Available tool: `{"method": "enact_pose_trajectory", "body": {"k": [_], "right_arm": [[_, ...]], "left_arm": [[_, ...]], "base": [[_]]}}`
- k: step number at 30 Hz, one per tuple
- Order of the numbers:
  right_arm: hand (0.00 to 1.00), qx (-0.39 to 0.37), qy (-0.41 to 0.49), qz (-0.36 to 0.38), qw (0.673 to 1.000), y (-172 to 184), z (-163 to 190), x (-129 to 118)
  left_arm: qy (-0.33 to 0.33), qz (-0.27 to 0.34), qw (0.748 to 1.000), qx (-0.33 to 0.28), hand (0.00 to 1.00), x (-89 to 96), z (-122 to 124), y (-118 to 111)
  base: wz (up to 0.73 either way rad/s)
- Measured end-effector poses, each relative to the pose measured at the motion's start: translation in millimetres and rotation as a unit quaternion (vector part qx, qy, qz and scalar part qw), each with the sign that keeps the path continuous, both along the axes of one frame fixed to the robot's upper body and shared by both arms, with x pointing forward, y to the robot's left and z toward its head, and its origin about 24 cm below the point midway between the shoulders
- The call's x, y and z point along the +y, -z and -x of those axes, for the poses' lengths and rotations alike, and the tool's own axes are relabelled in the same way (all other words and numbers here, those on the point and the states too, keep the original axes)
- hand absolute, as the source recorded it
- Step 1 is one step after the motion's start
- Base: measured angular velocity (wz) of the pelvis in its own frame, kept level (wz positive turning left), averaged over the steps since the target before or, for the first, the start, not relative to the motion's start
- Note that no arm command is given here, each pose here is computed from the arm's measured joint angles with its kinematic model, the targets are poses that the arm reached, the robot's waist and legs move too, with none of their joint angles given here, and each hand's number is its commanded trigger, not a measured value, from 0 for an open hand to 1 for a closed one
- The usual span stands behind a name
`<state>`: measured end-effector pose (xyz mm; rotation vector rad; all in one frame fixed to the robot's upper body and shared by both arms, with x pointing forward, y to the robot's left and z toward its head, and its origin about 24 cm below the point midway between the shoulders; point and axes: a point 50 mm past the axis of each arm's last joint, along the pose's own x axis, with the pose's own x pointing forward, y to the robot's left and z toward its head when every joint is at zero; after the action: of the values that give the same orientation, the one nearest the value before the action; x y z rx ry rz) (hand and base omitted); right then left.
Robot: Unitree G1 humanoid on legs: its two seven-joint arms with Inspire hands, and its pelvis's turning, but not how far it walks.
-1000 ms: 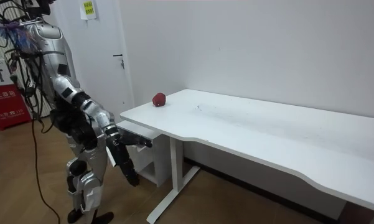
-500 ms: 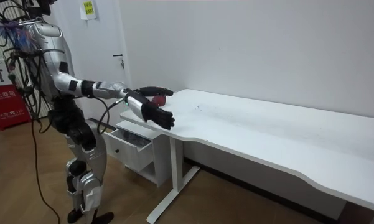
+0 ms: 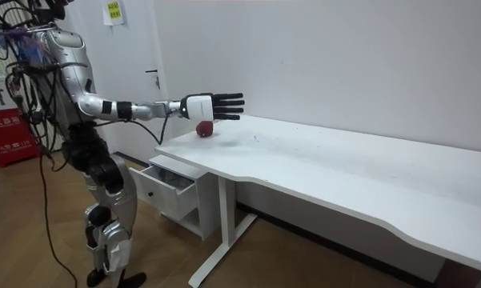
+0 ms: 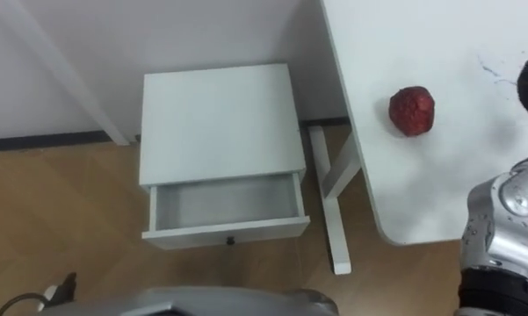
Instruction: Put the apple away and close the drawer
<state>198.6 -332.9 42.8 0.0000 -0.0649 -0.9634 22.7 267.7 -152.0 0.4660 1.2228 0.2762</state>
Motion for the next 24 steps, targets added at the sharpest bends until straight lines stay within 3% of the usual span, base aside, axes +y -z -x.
{"method": "enact_pose_trajectory", "body": {"k": [8,16,24], "right_arm": [[0.00,0.038,-0.088,0.058,0.994,2,-11,17],[0.00,0.083,-0.224,0.050,0.970,24,-23,53],[0.00,0.095,-0.275,0.049,0.956,28,-25,60]], "left_arm": [[0.011,0.005,1.000,0.008,0.00,-0.5,3,0],[0.045,0.007,0.999,0.003,0.00,-5.5,-6,1],[0.047,0.001,0.999,0.002,0.00,-3.0,-5,0]], "base": [[0.00],[0.00],[0.01]]}}
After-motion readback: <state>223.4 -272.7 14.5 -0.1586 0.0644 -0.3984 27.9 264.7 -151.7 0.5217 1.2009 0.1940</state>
